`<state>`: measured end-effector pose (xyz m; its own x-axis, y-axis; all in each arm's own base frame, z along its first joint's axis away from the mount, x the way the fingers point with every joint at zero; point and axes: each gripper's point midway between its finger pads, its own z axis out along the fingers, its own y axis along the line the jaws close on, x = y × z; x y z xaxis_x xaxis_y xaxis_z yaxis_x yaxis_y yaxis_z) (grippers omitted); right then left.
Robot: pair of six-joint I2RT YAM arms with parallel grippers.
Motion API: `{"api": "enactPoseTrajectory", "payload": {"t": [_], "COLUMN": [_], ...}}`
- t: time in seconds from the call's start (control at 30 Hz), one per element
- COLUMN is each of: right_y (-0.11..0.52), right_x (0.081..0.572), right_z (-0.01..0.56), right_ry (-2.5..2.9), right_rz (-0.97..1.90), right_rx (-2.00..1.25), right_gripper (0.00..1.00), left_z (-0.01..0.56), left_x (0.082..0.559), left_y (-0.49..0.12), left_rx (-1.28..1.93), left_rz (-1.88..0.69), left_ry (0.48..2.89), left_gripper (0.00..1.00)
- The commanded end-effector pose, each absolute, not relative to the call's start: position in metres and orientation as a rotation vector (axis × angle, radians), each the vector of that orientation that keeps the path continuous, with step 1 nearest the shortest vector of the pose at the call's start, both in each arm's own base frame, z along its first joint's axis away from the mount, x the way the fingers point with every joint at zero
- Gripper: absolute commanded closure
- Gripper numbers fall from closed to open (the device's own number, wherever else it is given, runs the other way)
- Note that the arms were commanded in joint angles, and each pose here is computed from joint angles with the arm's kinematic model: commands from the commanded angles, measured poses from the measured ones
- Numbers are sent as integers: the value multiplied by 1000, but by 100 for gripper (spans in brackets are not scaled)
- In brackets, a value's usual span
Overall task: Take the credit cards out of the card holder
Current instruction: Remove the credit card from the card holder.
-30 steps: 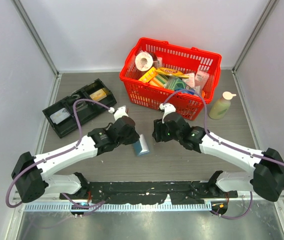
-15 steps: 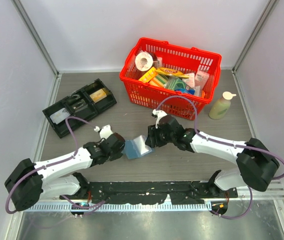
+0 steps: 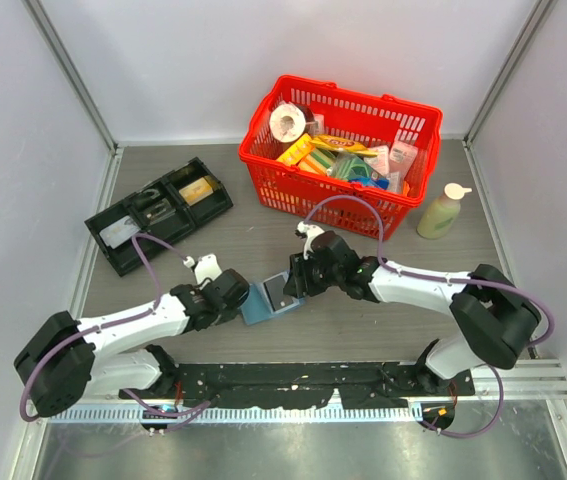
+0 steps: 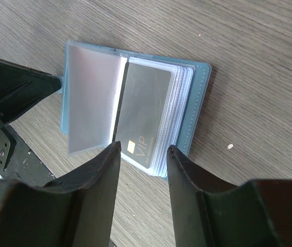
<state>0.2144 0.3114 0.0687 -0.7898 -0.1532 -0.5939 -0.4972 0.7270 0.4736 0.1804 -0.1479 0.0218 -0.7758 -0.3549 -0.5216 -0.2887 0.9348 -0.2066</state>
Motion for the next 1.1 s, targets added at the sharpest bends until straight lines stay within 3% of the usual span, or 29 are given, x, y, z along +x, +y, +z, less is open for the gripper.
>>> {"api": "enactPoseTrajectory", "payload": {"t": [0.0, 0.17, 0.37, 0.53, 0.6, 0.9, 1.07], "right_y": [312, 309, 301, 300, 297, 314, 323], "right_x": [225, 219, 221, 225, 223, 227, 236], "right_z": [68, 53, 46, 56, 60, 82, 86], "right_ry": [2365, 2402, 2420, 2396, 2407, 2353, 2323], "right_rz": [854, 836, 773, 756, 744, 837, 856], "right_rx": [-476, -505, -517, -515, -517, -526, -509], "right_gripper": [57, 61, 62, 62, 61, 61, 61], "left_z": [32, 33, 55, 110, 134, 214, 207], "left_x": [192, 192, 193, 199, 199, 212, 224], "left_y": [-148, -149, -149, -140, -139, -215, -214], "left_rx": [-463, -472, -518, -548, -543, -428, -431], "left_rz": [-140, -153, -196, -259, -306, -757, -667], "left_ry": [2464, 2460, 2425, 2315, 2280, 2217, 2223], "left_gripper": [100, 96, 73, 44, 37, 35, 36]}}
